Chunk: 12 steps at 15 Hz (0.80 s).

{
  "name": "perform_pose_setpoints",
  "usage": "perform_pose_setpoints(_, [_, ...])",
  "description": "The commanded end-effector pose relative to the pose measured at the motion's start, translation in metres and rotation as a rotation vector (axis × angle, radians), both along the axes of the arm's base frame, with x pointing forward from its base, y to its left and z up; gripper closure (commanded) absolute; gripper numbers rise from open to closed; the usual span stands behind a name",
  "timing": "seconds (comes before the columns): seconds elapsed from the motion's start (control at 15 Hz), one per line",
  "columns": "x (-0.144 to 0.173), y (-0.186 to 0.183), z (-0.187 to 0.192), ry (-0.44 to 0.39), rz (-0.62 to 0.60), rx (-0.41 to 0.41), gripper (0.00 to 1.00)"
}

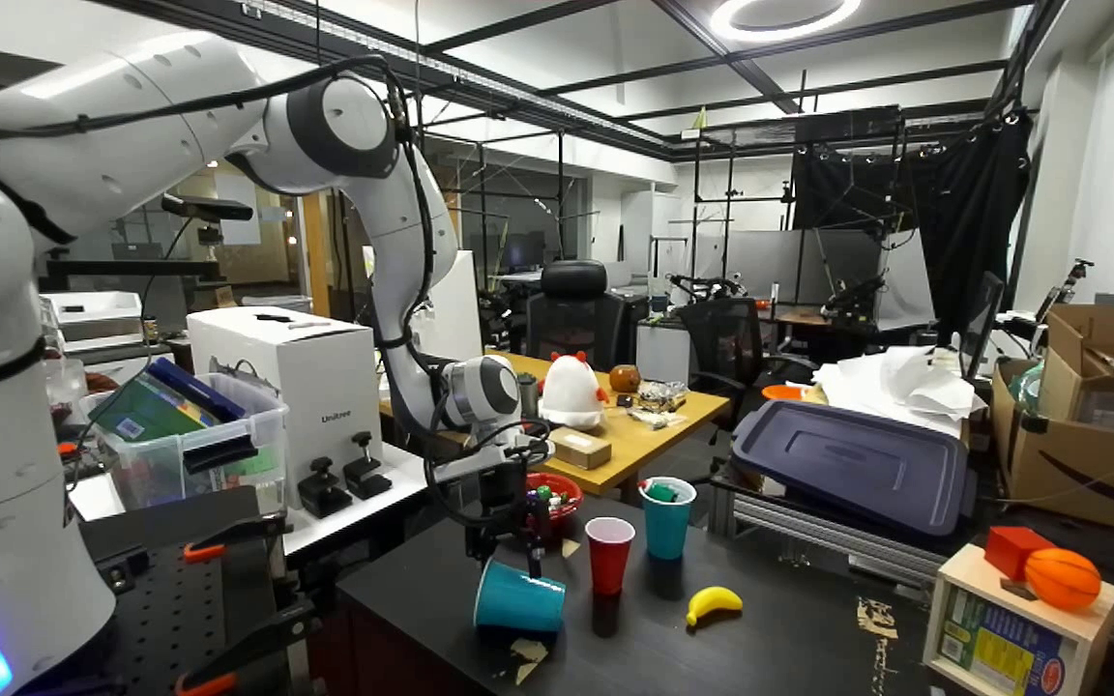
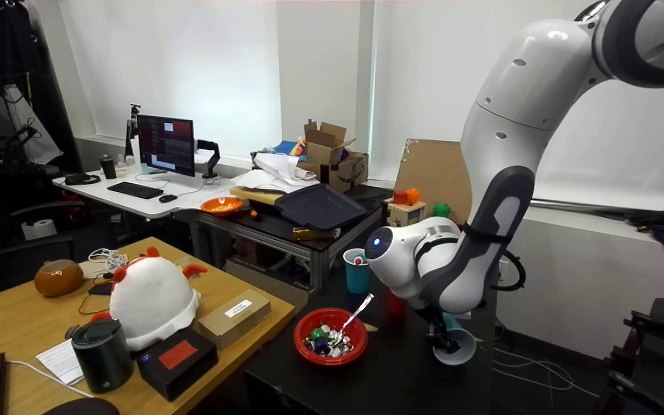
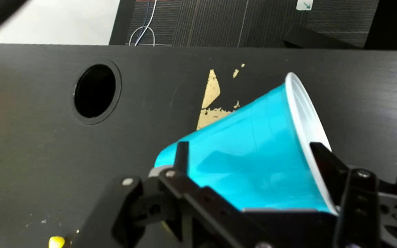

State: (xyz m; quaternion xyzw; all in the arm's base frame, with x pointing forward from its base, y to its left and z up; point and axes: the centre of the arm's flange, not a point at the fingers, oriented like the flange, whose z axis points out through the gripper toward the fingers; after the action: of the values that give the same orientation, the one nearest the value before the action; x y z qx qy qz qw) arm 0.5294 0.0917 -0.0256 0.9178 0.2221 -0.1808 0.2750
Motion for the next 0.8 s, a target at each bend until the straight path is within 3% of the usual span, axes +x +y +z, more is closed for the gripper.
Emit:
perform_pose_setpoints(0.0, [0.005, 0.000, -0.008, -0.054, 0.007, -0.042, 0.44])
perform_pose_setpoints(0.53, [0.011, -0.007, 0.001, -0.086, -0.006, -0.074, 0.99])
perform_pose_setpoints(0.73, [0.016, -0.011, 0.023, -0.124, -0.038, -0.091, 1.00])
